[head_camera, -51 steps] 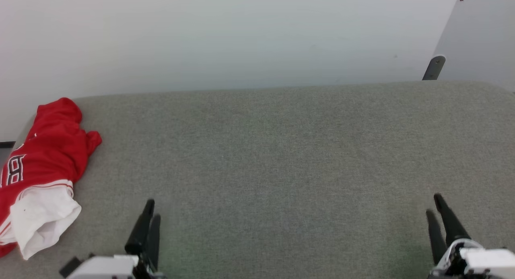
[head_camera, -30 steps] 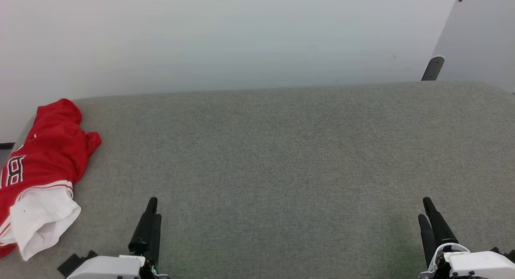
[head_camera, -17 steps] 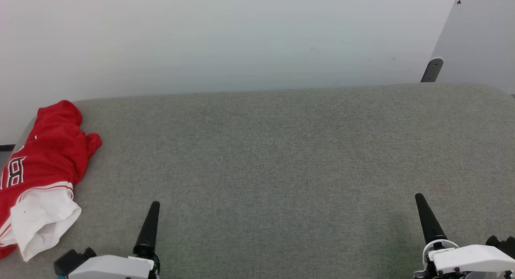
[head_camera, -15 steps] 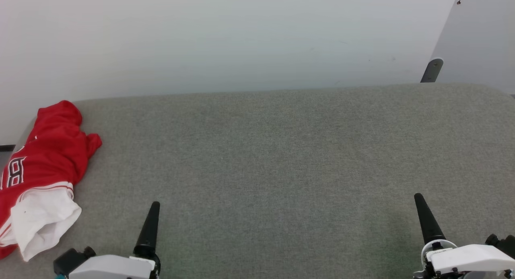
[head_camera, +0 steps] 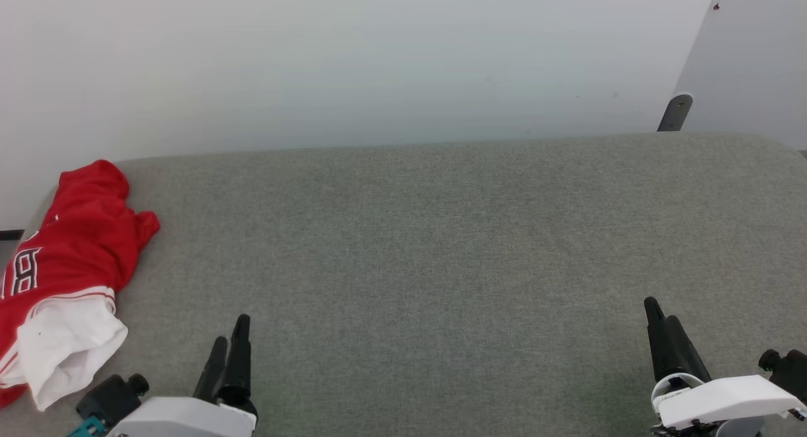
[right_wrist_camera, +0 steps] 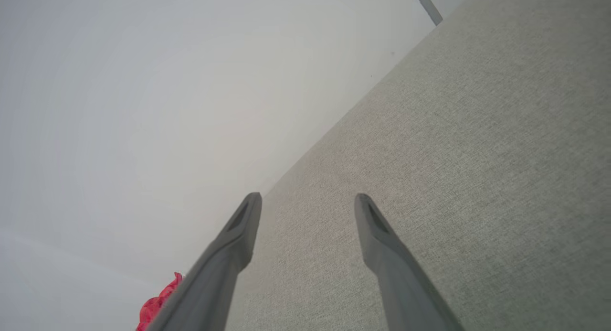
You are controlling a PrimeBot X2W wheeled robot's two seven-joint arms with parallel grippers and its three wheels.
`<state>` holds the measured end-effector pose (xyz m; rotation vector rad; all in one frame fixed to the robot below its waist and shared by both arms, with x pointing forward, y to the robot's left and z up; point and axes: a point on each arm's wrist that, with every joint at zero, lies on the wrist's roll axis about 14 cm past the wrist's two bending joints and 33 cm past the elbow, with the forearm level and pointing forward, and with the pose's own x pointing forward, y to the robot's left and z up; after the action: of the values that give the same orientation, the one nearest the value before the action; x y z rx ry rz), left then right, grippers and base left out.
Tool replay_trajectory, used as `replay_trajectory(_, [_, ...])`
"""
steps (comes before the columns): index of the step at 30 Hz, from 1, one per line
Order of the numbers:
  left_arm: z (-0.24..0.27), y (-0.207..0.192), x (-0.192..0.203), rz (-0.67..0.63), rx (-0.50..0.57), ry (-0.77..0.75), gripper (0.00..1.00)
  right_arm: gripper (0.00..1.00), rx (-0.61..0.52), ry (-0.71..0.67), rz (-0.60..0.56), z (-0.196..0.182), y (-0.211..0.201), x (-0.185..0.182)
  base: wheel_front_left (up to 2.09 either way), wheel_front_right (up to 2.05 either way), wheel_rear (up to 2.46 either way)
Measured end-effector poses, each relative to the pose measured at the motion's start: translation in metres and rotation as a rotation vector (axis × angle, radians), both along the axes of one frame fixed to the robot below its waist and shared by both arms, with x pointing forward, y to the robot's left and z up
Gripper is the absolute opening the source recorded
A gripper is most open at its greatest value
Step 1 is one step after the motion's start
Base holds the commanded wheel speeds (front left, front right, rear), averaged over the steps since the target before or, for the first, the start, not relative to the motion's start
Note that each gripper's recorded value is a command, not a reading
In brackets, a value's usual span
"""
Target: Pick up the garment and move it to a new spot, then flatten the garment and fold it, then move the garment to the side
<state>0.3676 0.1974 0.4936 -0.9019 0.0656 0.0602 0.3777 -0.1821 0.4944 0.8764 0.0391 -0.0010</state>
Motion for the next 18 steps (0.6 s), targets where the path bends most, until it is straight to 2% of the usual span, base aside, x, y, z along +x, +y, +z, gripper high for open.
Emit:
replay_trajectory(8, [0.008,0.001,-0.002,-0.002,0.165,-0.033,1.00,1.00,-0.122,-0.021,0.007,0.006,0.001,0.000,0.00,0.00,0.00])
replay_trajectory(18, [0.016,0.002,-0.004,-0.002,0.307,-0.075,1.00,1.00,-0.242,-0.049,0.016,0.012,0.003,0.001,0.00,0.00,0.00])
